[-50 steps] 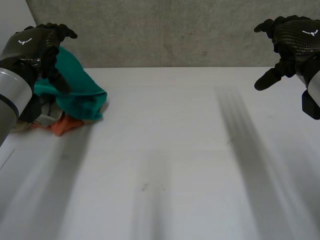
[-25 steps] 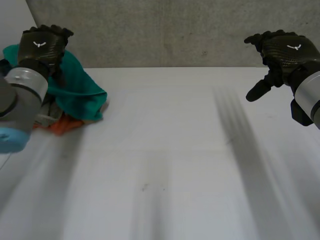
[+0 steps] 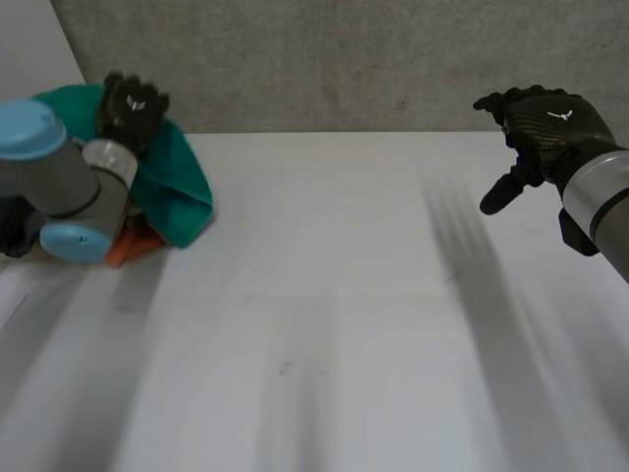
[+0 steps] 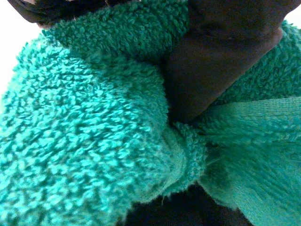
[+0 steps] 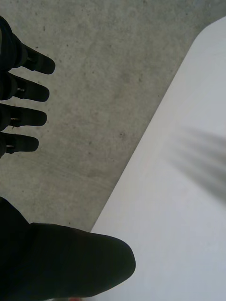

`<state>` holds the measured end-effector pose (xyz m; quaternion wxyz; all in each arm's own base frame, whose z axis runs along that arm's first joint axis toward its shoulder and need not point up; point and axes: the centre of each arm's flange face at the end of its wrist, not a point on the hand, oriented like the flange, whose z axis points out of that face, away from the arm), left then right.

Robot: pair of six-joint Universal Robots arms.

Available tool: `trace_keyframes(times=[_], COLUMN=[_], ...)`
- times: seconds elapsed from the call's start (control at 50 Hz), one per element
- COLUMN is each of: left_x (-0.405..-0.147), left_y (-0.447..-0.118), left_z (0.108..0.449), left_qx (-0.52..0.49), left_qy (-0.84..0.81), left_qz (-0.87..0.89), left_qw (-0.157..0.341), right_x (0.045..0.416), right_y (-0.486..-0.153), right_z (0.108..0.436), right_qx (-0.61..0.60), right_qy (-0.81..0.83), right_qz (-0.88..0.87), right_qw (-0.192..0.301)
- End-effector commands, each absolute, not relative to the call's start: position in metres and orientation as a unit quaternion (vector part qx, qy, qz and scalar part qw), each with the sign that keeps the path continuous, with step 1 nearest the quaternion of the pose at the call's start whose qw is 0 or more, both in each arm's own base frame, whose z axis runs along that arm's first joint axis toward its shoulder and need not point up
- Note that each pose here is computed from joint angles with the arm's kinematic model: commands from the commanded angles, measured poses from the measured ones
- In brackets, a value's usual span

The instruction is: Fold the laundry.

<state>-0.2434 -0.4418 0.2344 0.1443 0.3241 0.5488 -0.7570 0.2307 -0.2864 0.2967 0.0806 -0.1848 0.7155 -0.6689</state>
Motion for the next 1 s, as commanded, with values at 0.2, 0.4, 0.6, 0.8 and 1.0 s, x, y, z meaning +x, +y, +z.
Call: trace_keyframes(times=[0.2,0.4,0.6,0.8,1.0], left_x=[-0.304,-0.349,-0.345,-0.273,-0.252], left_y=[-0.289,-0.295,-0.279,-0.268,-0.275], left_z=[0.315,0.189,0.213,0.235,0.16], left_qx=[0.227,0.275,0.283,0.234,0.225], left_qy=[0.596,0.699,0.713,0.739,0.804], left_qz=[-0.75,-0.631,-0.61,-0.614,-0.532], left_qw=[-0.176,-0.196,-0.2,-0.15,-0.138], right_x=[0.229,0.23,0.231,0.229,0.25], right_y=[-0.289,-0.288,-0.288,-0.254,-0.249], right_z=[0.313,0.304,0.282,0.246,0.193], right_qx=[-0.181,-0.184,-0.202,-0.281,-0.29], right_qy=[0.704,0.722,0.759,0.83,0.799], right_qz=[-0.682,-0.663,-0.614,-0.477,-0.516], right_qw=[0.077,0.078,0.072,0.068,0.102])
